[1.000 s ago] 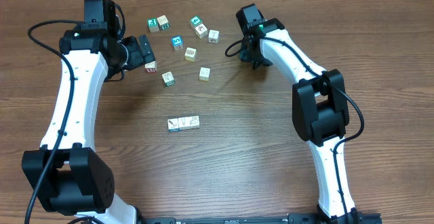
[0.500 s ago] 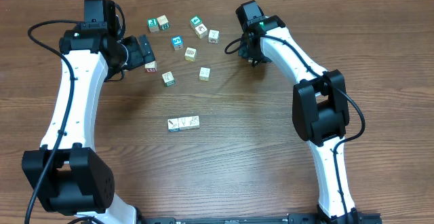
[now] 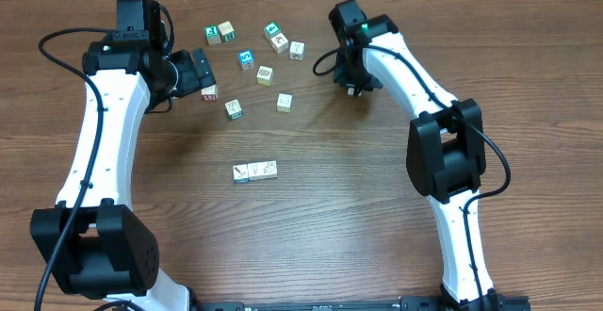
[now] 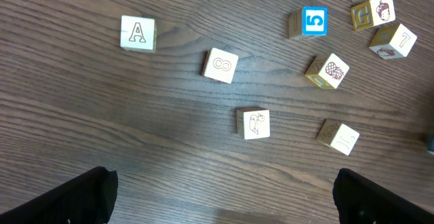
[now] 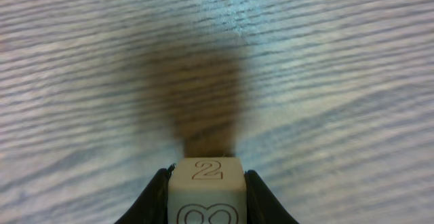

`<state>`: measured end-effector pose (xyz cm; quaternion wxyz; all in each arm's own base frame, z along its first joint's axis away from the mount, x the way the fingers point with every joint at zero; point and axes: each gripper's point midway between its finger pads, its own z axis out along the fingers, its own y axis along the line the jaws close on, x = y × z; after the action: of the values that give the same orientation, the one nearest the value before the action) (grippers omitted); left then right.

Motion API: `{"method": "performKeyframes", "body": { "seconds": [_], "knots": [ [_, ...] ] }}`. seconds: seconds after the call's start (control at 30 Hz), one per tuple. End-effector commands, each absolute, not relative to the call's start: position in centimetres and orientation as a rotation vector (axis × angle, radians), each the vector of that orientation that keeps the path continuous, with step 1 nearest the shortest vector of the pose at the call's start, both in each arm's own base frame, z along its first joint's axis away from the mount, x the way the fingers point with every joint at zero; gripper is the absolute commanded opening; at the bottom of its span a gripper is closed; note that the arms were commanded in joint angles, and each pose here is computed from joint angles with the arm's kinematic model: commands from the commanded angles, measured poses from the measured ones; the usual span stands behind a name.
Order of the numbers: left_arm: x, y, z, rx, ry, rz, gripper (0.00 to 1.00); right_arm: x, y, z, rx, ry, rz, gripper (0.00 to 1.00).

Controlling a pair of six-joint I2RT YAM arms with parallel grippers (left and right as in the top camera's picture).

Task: Form a horizontal line
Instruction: 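Lift the number-2 block and carry it down toward the row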

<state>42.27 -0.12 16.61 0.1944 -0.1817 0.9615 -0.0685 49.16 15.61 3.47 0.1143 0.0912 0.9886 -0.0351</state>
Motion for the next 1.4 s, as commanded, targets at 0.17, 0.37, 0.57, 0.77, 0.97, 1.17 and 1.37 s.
{"method": "performKeyframes", "body": {
  "seconds": [0.17,0.37,0.57,0.77,0.97,1.17,1.37],
  "knots": [
    [42.6,-0.1,17.2,-0.495,2.680,-0.193,1.00,48.3,15.6,20.4,0.236,2.711,0.060,0.09],
    [42.6,-0.1,17.2,-0.495,2.680,-0.193,1.00,43.4,17.2,29.9,0.085,2.641,0.331,0.04],
    [42.6,-0.1,17.2,-0.495,2.680,-0.193,0.99,39.6,18.3,27.6,0.032,2.807,0.324,0.04],
    [42.6,-0.1,17.2,-0.495,2.680,-0.193,0.99,36.2,21.6,22.8,-0.076,3.003,0.344,0.04],
    [42.6,-0.1,17.2,-0.495,2.680,-0.193,1.00,33.7,23.6,17.1,-0.148,3.133,0.267,0.04],
    [42.6,-0.1,17.2,-0.495,2.680,-0.193,0.99,33.3,24.9,12.0,-0.190,3.157,0.250,0.04],
    [42.6,-0.1,17.2,-0.495,2.680,-0.193,0.99,33.1,25.7,7.9,-0.222,3.140,0.263,0.04]
  ]
}}
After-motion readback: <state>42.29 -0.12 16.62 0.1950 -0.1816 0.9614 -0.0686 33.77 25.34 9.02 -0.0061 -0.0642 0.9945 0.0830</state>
